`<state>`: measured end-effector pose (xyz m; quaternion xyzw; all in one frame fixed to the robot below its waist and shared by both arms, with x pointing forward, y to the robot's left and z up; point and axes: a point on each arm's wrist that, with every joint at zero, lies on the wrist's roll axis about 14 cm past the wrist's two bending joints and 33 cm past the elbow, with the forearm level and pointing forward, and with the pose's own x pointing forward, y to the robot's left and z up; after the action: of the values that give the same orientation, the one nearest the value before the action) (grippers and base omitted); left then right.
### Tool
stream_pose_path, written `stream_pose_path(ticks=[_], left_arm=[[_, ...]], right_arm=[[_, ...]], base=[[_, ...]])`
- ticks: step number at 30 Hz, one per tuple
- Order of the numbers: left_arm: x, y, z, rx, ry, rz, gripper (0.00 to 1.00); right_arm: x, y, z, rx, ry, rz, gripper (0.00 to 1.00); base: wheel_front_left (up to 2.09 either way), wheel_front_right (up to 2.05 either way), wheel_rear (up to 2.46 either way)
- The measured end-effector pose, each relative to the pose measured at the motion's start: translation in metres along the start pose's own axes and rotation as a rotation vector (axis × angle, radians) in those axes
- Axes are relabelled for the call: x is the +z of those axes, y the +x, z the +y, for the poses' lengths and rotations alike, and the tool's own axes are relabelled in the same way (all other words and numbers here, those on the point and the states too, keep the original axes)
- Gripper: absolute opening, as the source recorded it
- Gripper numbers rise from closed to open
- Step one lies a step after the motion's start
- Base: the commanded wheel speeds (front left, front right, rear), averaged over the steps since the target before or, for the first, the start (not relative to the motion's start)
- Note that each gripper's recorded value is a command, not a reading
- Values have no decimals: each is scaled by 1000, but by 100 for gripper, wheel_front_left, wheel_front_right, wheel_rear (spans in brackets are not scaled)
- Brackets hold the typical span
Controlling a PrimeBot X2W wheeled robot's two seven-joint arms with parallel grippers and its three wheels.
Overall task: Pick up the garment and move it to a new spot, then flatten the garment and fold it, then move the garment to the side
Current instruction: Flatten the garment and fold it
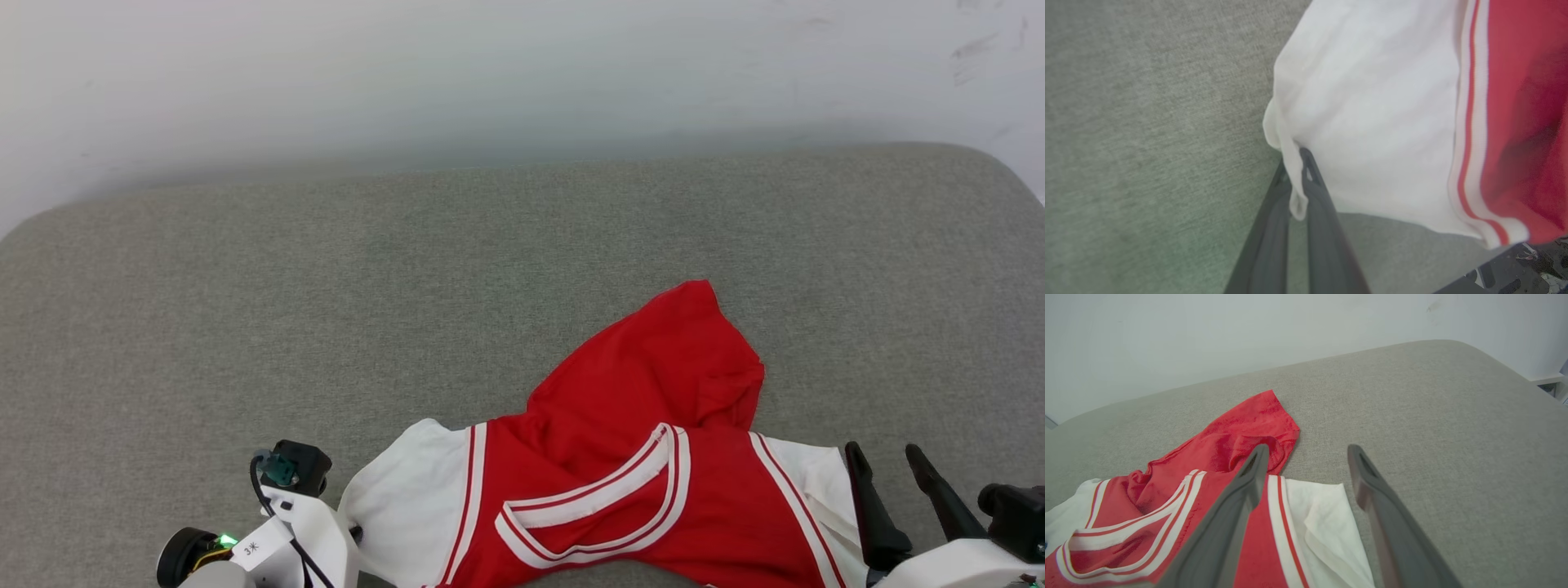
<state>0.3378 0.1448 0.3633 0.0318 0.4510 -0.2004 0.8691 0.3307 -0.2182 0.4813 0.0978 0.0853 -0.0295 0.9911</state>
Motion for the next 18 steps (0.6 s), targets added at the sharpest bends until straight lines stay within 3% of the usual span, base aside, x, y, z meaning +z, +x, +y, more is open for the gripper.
stream_pose_path(ticks=[8,18], left_arm=[[34,-24,8,50,-57,-210,0],[58,-45,2,48,-43,-332,0]], right_arm=[[-37,0,-34,-95,46,191,100],[-81,19,-28,-19,-16,566,100]], base=[[0,0,0],[0,0,0]])
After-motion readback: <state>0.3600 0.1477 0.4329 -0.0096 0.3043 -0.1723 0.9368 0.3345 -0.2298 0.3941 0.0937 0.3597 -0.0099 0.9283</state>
